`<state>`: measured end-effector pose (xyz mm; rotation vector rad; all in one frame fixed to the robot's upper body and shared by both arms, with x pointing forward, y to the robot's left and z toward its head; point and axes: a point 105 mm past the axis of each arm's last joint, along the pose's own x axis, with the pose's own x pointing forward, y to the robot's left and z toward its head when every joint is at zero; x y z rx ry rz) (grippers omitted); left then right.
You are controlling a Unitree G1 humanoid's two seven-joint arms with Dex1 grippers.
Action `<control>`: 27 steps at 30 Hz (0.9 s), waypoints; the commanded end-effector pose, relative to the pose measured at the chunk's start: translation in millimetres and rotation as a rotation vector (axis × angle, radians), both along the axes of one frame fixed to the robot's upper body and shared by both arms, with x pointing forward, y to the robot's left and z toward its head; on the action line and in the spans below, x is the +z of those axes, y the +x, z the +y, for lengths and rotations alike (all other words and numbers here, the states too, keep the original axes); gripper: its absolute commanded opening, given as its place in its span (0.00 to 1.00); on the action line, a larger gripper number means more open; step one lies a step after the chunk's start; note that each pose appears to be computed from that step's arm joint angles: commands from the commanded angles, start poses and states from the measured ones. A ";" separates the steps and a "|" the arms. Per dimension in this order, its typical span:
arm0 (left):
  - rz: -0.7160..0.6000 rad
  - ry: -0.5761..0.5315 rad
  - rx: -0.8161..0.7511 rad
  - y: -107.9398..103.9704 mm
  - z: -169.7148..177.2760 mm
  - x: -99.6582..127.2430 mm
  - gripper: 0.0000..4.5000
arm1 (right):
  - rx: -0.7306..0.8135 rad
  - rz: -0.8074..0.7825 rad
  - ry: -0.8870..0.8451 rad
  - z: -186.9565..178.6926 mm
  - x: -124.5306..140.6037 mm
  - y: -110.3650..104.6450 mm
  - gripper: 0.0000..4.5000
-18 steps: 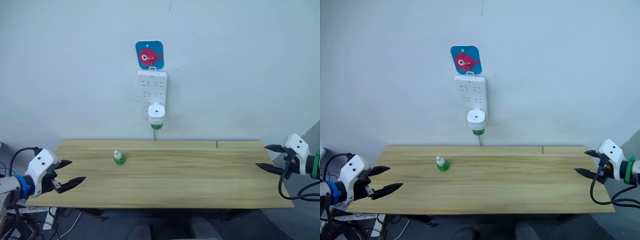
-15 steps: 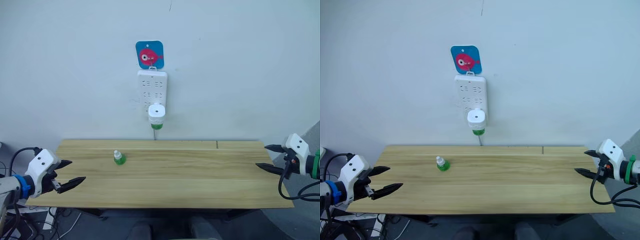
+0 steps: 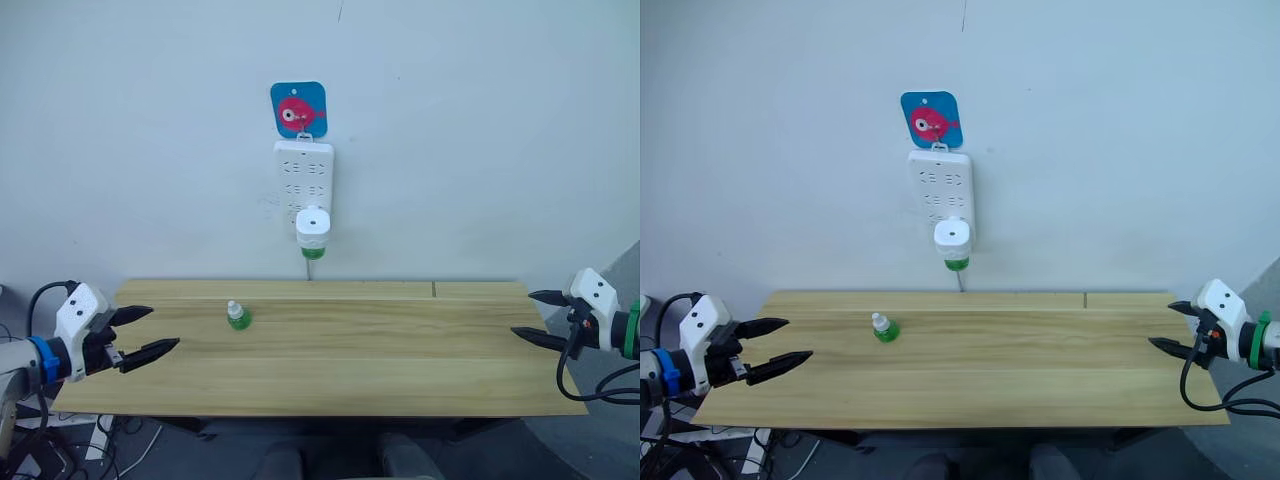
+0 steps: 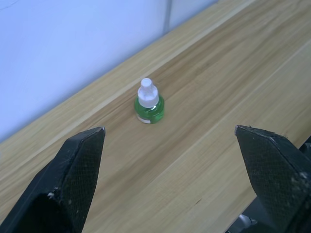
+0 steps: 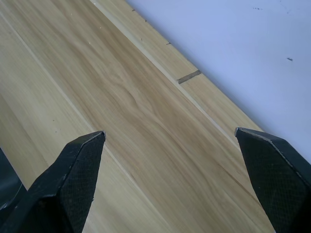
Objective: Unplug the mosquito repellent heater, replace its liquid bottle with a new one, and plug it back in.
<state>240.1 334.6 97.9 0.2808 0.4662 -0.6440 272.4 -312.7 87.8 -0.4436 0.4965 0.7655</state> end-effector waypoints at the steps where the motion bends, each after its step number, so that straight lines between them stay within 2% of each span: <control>1: -0.028 0.025 -0.009 2.3 6.4 10.6 1.00 | -0.003 -0.053 0.046 1.9 17.4 3.6 0.99; 6: -0.054 0.029 0.000 4.0 9.3 10.7 1.00 | -0.005 -0.055 0.033 3.2 14.1 0.6 0.99; 12: -0.097 -0.036 0.019 13.6 3.1 17.1 1.00 | 0.003 -0.087 0.041 13.2 13.6 -3.9 0.99; 22: -0.131 -0.130 -0.037 47.9 -36.5 50.3 1.00 | 0.118 -0.212 0.185 96.2 44.2 -22.6 0.99; 27: -0.180 -0.141 -0.099 73.3 -60.2 66.1 1.00 | 0.059 -0.264 0.243 135.0 60.0 -15.6 0.99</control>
